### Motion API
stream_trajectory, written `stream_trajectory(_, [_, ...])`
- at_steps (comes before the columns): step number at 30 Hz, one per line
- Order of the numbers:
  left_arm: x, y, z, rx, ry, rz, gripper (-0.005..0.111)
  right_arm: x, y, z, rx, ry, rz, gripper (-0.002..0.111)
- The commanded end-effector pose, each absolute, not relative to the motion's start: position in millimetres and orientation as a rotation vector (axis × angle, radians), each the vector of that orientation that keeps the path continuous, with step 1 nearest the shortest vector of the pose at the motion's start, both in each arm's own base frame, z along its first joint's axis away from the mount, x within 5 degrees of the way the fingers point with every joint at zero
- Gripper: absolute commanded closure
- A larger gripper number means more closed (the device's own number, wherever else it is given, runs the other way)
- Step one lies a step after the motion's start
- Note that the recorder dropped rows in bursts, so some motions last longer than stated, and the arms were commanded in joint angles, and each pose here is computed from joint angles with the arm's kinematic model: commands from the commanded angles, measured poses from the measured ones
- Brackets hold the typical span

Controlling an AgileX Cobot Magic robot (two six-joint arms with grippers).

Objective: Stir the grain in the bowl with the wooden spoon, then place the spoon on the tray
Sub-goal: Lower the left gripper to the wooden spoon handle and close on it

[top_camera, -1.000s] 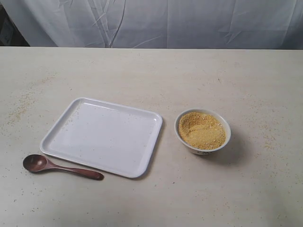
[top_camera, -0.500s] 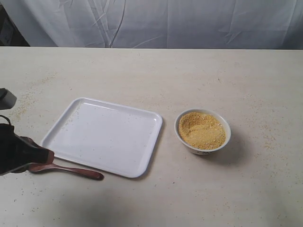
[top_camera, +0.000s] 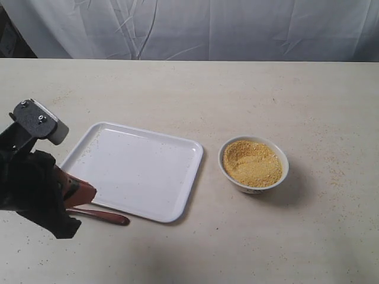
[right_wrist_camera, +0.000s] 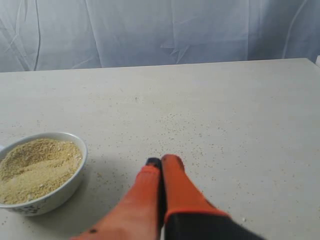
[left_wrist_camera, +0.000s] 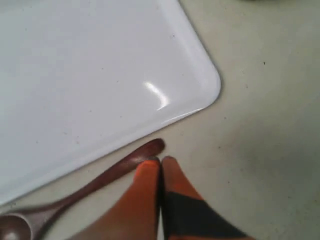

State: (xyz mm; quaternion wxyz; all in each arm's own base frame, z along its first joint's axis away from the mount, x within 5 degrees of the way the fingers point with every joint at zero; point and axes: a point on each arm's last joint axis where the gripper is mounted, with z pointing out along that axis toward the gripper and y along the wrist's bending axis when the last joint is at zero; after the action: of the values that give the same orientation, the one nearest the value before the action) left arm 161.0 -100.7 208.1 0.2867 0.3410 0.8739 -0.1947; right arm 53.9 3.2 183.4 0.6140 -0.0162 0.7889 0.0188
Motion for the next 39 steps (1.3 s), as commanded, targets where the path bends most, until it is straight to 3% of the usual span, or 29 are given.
stream_trajectory(1, [163,-99,208,1.083,2.270,-0.403,0.099,54,3,184,-0.041,1.809,0.046,0.109])
stream_trajectory(7, [172,-98,194,1.183,2.290,-0.311,0.067,54,3,184,-0.041,1.809,0.046,0.109])
stream_trajectory(11, [175,-99,184,1.360,2.238,-0.262,0.054,54,3,184,-0.041,1.809,0.046,0.109])
stream_trajectory(16, [179,-96,174,1.588,2.146,-0.155,0.053,54,3,184,-0.040,1.807,0.046,0.109])
stream_trajectory(24, [187,-95,173,1.608,2.079,-0.059,0.053,54,3,184,-0.040,1.807,0.046,0.109])
stream_trajectory(39, [196,-97,142,1.729,2.120,-0.041,0.053,54,3,184,-0.041,1.809,0.046,0.109])
